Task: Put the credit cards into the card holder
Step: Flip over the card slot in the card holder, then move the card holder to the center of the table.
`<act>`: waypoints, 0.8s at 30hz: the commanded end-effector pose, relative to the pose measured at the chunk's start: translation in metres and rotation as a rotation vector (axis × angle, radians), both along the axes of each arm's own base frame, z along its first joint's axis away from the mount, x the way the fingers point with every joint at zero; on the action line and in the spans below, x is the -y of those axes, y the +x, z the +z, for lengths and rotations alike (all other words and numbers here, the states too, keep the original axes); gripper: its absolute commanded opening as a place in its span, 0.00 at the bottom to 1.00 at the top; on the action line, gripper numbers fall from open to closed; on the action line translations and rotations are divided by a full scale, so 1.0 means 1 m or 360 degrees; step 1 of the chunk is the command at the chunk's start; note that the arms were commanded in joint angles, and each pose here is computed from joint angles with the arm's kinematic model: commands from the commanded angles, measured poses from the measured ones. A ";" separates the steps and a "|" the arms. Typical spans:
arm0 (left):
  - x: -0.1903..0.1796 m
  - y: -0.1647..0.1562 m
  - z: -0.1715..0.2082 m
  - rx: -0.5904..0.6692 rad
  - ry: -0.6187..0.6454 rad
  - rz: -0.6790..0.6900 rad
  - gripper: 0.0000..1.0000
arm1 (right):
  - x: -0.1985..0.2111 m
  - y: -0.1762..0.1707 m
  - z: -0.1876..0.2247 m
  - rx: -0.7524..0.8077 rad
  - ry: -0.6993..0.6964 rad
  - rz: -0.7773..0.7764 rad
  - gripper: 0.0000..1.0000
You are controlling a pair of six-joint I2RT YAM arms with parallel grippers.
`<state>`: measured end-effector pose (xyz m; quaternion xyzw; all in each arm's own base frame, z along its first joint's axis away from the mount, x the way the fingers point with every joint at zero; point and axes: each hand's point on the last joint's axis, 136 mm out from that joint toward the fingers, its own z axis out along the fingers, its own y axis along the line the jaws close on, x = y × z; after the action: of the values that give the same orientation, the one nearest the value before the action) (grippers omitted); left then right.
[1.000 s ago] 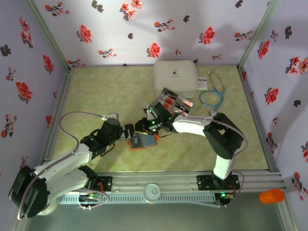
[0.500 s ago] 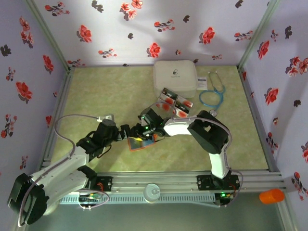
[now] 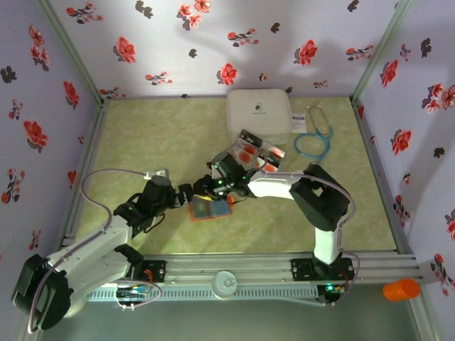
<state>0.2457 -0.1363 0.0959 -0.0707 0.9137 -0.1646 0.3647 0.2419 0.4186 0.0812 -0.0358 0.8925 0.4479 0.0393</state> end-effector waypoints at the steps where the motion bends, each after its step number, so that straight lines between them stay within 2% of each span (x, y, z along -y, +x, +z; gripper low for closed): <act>1: 0.001 -0.001 -0.005 -0.0043 0.0025 -0.0033 1.00 | 0.019 0.013 0.014 0.0079 -0.0006 -0.0065 0.39; 5: 0.009 0.004 -0.001 -0.0048 0.0007 -0.0066 1.00 | 0.054 0.022 0.013 0.0179 -0.0185 -0.0112 0.39; 9: 0.017 0.009 0.000 -0.0057 -0.0007 -0.0090 1.00 | 0.103 0.021 0.000 0.0349 -0.0639 -0.0043 0.41; 12: 0.023 0.011 -0.002 -0.0070 -0.0019 -0.0108 1.00 | 0.129 0.019 -0.011 0.0404 -0.0876 0.0011 0.44; 15: 0.028 0.013 -0.003 -0.0079 -0.0018 -0.0123 1.00 | 0.138 0.014 -0.022 0.0394 -0.0972 0.0071 0.46; 20: 0.038 0.016 -0.004 -0.0089 -0.0012 -0.0151 1.00 | 0.131 0.006 -0.040 0.0344 -0.1004 0.0144 0.46; 24: 0.046 0.018 -0.007 -0.0103 -0.0004 -0.0175 1.00 | 0.138 0.010 -0.052 0.0333 -0.1069 0.0111 0.40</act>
<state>0.2556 -0.1699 0.0764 -0.0391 0.9340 -0.1695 0.3121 0.2482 0.2898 0.0359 -0.1176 0.9756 0.1578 0.0970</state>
